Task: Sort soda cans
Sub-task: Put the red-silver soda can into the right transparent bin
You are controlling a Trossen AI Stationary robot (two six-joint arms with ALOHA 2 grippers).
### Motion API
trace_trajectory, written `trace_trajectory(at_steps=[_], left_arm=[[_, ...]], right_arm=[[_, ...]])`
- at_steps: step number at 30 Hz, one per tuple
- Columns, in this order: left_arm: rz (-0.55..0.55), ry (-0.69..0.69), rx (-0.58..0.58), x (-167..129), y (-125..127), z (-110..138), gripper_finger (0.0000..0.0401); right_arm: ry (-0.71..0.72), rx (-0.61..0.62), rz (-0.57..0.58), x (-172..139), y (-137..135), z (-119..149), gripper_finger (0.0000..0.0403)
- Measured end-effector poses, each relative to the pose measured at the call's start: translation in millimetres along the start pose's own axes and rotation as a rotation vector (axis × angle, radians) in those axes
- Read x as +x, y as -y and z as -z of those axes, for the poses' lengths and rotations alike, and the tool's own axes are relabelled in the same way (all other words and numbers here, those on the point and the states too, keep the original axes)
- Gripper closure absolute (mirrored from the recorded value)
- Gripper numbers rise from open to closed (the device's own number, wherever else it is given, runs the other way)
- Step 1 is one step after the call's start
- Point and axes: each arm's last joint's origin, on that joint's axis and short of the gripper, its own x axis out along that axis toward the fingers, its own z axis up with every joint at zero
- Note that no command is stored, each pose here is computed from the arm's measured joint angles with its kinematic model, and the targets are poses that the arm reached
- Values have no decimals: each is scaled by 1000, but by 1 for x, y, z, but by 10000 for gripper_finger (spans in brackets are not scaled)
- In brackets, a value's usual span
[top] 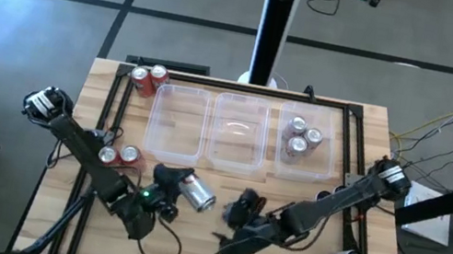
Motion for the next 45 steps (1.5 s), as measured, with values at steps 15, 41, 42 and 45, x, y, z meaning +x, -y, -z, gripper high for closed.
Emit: trace_trajectory(at_steps=[15,41,42,45], left_arm=[[-117,-184,507,20,75,-7,114],[-97,-161,512,18,75,-13,114],[-97,-160,508,18,74,-15,114],[-97,-158,500,18,73,-16,114]], right_arm=[[-102,130,98,4,56,-28,22],[-107,132,-75,50,68,-42,21],[-111,132,-83,50,67,-42,21],[-116,128,-92,48,65,-41,21]])
